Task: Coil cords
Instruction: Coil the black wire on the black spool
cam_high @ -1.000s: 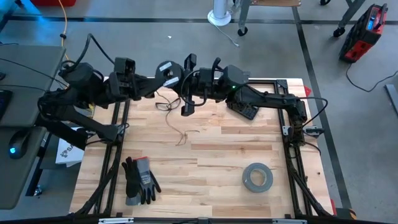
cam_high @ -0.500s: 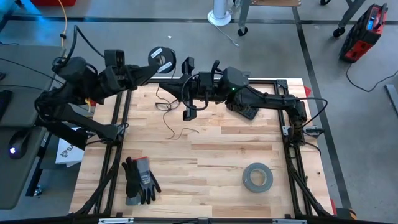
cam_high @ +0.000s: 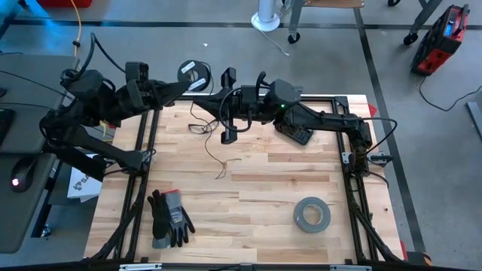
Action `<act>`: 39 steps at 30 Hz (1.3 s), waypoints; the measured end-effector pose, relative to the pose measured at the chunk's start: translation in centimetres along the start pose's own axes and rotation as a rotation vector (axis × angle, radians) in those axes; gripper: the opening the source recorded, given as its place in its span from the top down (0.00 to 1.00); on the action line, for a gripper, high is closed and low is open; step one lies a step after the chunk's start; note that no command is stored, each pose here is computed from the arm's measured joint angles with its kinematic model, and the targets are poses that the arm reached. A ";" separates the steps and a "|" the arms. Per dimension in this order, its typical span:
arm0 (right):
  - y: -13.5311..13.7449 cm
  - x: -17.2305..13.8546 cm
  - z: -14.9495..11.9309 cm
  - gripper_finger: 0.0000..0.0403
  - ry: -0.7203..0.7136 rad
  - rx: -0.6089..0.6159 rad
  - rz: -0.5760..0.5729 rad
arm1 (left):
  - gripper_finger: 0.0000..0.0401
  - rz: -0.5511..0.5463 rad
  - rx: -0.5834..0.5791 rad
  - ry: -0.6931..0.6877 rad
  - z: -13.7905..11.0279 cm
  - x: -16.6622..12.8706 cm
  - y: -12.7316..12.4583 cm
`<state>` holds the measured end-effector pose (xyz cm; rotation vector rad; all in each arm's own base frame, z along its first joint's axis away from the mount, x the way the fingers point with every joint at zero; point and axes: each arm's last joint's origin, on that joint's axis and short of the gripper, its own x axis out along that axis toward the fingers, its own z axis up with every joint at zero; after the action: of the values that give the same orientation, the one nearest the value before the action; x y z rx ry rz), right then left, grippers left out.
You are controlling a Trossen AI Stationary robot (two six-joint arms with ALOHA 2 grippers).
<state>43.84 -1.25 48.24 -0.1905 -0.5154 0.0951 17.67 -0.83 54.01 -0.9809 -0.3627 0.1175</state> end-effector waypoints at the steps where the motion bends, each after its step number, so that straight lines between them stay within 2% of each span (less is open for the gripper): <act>1: 0.0 0.0 -0.1 1.00 0.008 0.000 0.001 | 1.00 0.006 0.009 -0.002 0.0 -0.1 0.0; 7: 0.4 0.1 -0.2 1.00 0.024 -0.036 0.011 | 1.00 0.048 0.015 0.011 0.0 -0.3 0.4; 14: 0.5 0.1 -0.8 1.00 0.045 -0.029 0.015 | 1.00 0.011 -0.010 -0.030 0.1 0.3 0.1; 39: 0.4 0.2 -1.1 1.00 0.047 -0.012 -0.016 | 1.00 -0.093 -0.195 0.089 -2.1 3.1 0.1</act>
<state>44.55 -1.04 47.35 -0.1996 -0.4712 0.0715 21.36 -1.64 53.60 -1.1561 -0.3416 -0.0473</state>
